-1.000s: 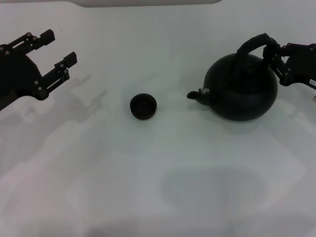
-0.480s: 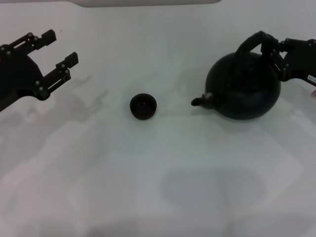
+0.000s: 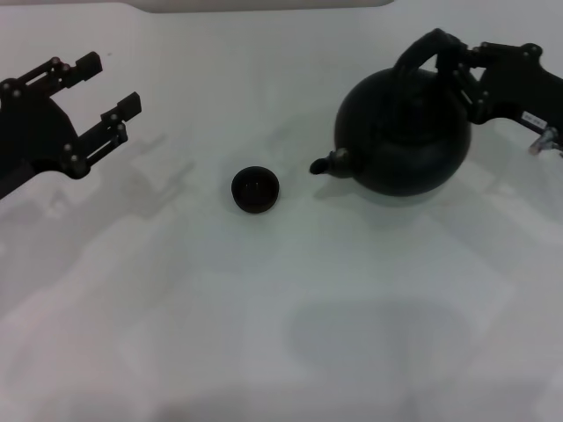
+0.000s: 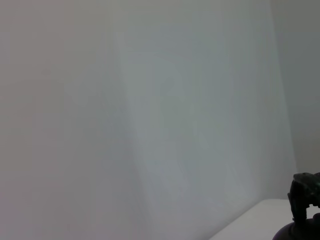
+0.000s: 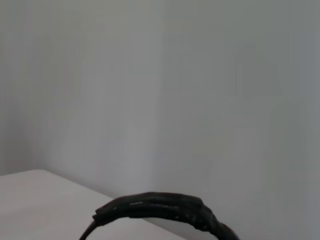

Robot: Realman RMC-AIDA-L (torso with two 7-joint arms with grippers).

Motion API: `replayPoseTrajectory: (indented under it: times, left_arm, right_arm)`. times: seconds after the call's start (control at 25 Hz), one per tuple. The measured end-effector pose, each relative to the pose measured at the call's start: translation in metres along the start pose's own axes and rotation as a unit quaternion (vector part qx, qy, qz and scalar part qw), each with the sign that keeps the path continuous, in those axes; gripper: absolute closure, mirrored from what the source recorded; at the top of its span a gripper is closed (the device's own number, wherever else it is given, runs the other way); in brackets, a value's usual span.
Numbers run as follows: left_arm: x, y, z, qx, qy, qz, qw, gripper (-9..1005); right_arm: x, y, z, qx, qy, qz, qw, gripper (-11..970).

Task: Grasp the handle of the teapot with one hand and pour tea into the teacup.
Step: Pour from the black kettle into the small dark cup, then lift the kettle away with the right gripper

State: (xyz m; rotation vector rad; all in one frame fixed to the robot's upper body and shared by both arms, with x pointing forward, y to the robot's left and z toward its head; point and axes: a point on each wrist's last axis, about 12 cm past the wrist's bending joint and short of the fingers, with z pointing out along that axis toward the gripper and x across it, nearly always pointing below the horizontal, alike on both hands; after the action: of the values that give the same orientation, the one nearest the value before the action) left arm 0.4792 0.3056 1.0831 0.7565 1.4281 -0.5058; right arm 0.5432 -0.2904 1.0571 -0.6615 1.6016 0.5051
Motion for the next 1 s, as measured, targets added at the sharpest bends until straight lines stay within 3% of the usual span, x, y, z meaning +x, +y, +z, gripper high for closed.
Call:
replayPoseTrajectory:
  times: [0.48, 0.88, 1.0]
  left_arm:
    - [0.001, -0.004, -0.003, 0.004, -0.004, -0.010, 1.000, 406]
    - [0.001, -0.008, -0.011, 0.003, -0.006, -0.014, 1.000, 406]
    - [-0.001, -0.003, -0.026, -0.029, -0.017, -0.014, 0.999, 406]
  right_arm:
    - [-0.017, 0.017, 0.039, -0.016, 0.023, -0.056, 0.998, 843]
    - [-0.031, 0.012, 0.049, 0.016, 0.027, -0.092, 0.995, 843]
    - [-0.032, 0.011, 0.049, 0.017, 0.025, -0.095, 0.995, 843]
